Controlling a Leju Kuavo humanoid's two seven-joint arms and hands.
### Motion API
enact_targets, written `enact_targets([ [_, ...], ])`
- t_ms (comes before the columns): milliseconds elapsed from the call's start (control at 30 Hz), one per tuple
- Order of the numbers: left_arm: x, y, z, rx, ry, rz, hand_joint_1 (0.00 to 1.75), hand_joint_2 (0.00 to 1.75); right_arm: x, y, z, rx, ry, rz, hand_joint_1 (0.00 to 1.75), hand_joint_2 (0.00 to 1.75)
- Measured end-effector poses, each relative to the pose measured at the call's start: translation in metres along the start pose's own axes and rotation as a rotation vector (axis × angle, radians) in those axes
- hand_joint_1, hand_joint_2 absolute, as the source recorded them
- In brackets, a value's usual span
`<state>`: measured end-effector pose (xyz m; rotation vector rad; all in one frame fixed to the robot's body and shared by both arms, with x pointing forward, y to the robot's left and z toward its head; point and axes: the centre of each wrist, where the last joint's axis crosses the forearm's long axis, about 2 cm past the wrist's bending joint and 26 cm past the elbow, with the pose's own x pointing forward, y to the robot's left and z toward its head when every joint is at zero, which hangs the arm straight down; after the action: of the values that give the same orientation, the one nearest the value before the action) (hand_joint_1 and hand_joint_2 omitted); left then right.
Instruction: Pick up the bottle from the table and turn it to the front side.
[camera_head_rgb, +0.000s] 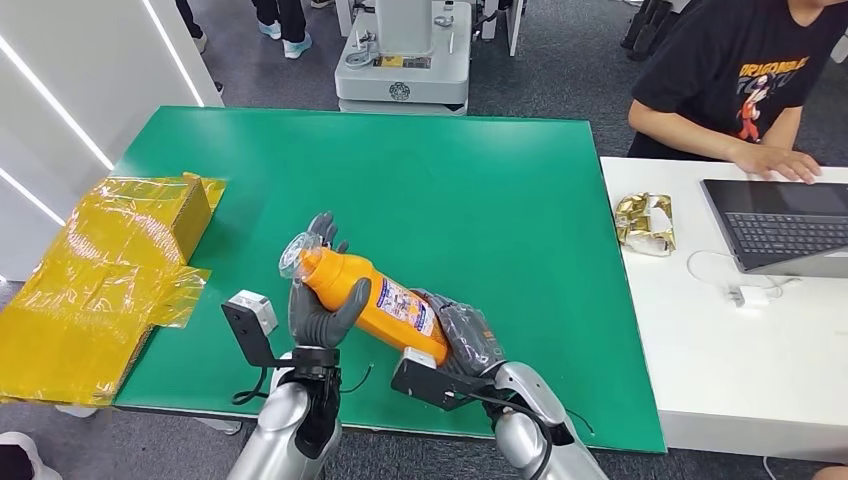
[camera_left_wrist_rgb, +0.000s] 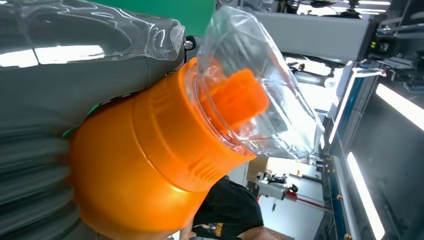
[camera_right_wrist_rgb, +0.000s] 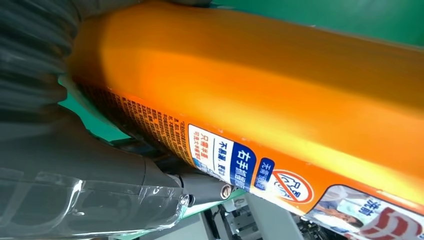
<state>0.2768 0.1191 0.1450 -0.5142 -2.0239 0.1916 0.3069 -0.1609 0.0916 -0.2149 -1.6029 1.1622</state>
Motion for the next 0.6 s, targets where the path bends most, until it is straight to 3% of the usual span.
enact_targets([
  [100,0.003,-0.001,-0.008,-0.055,0.006,0.004,0.0,1.75,0.0,-0.001,-0.001,-0.008,-0.002,-0.008,1.75,1.75],
  [367,0.009,-0.006,-0.029,-0.417,0.068,0.109,0.0,1.75,0.001,-0.011,-0.007,-0.066,-0.027,0.006,1.75,1.75],
  [600,0.005,-0.005,-0.034,-0.47,0.107,0.096,0.0,1.75,0.0,-0.015,-0.008,-0.131,-0.046,0.026,1.75,1.75],
])
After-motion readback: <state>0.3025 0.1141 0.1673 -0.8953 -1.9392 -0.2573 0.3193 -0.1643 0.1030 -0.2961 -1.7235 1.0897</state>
